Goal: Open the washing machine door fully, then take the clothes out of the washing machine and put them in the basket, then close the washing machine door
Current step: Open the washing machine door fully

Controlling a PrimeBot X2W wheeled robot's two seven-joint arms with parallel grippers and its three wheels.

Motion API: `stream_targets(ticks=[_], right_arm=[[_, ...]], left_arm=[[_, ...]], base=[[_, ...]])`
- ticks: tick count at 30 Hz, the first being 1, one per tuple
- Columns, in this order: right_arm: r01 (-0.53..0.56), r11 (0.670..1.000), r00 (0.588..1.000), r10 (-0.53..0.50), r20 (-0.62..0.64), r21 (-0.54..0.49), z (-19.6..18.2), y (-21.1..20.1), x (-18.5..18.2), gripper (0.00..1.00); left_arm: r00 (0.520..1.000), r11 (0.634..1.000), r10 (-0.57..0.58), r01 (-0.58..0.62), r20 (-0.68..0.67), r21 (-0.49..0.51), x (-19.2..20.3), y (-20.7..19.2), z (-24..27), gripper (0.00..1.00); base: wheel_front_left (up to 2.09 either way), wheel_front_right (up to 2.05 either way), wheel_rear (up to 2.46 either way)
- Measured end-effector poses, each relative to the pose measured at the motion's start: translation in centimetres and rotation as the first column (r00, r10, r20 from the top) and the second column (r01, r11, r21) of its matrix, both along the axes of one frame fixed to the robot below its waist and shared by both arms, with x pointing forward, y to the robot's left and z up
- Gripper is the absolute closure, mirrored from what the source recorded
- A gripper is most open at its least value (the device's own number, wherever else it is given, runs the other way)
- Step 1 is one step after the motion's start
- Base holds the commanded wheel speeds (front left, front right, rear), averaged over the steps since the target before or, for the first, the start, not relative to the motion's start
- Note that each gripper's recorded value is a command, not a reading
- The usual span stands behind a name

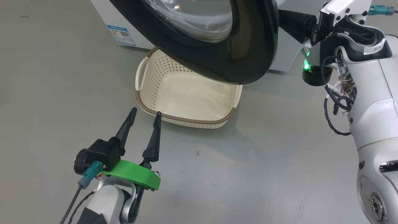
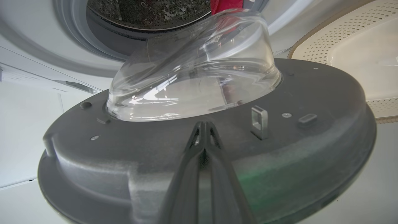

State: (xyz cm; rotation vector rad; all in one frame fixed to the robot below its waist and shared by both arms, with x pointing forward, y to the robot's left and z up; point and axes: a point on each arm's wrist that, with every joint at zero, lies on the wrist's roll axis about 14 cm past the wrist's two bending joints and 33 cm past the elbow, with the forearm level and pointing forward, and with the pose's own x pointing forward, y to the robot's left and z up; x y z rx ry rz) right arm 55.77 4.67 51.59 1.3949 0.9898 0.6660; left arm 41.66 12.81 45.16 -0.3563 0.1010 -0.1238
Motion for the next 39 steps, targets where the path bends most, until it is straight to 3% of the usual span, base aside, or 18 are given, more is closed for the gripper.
stream_targets(ticks=[5,9,11,15,18,23,27,33,39], right_arm=[[0.054,0.998,0.997,-0.053,0.052,-0.018,0.5,-0.3,0.8,1.00],[0.110,0.987,0.975,-0.085,0.203,-0.115,1.1,-1.0,1.6,1.00],[0.166,0.957,0.936,-0.077,0.343,-0.239,1.0,-2.8,2.1,1.00],[0.227,0.906,0.875,-0.028,0.484,-0.357,0.8,-4.5,1.9,1.00],[0.306,0.837,0.802,0.031,0.597,-0.454,1.0,-5.7,1.8,1.00],[0.450,0.756,0.672,0.065,0.738,-0.476,3.0,-7.6,1.4,1.00],[0.518,0.705,0.595,0.110,0.796,-0.485,2.9,-8.6,-0.1,1.00],[0.591,0.653,0.532,0.126,0.837,-0.474,1.7,-10.4,-2.8,1.00],[0.628,0.609,0.535,0.112,0.837,-0.484,-1.4,-12.2,-6.4,1.00]], left_arm=[[1.000,1.000,0.007,-0.007,0.003,0.002,0.1,0.1,0.1,0.00],[0.999,0.999,0.047,-0.047,0.019,0.006,0.3,1.3,0.7,0.00],[0.998,0.998,0.061,-0.061,0.030,0.007,0.3,1.7,1.1,0.00],[0.996,0.998,0.065,-0.066,0.053,0.016,0.3,1.9,1.9,0.00],[0.995,0.998,0.066,-0.068,0.070,0.017,0.3,1.9,2.5,0.00],[0.993,0.997,0.069,-0.070,0.093,0.012,0.1,1.8,3.4,0.00],[0.992,0.997,0.081,-0.082,0.095,0.011,-0.3,2.0,3.6,0.00],[0.991,0.997,0.080,-0.081,0.111,0.008,-0.6,1.8,4.1,0.00],[0.989,0.997,0.076,-0.078,0.127,0.004,-0.9,1.6,4.7,0.00]], base=[[0.00,0.00,0.00],[0.00,0.00,0.00],[0.00,0.00,0.00],[0.00,0.00,0.00],[0.00,0.00,0.00],[0.00,0.00,0.00],[0.00,0.00,0.00],[0.00,0.00,0.00],[0.00,0.00,0.00]])
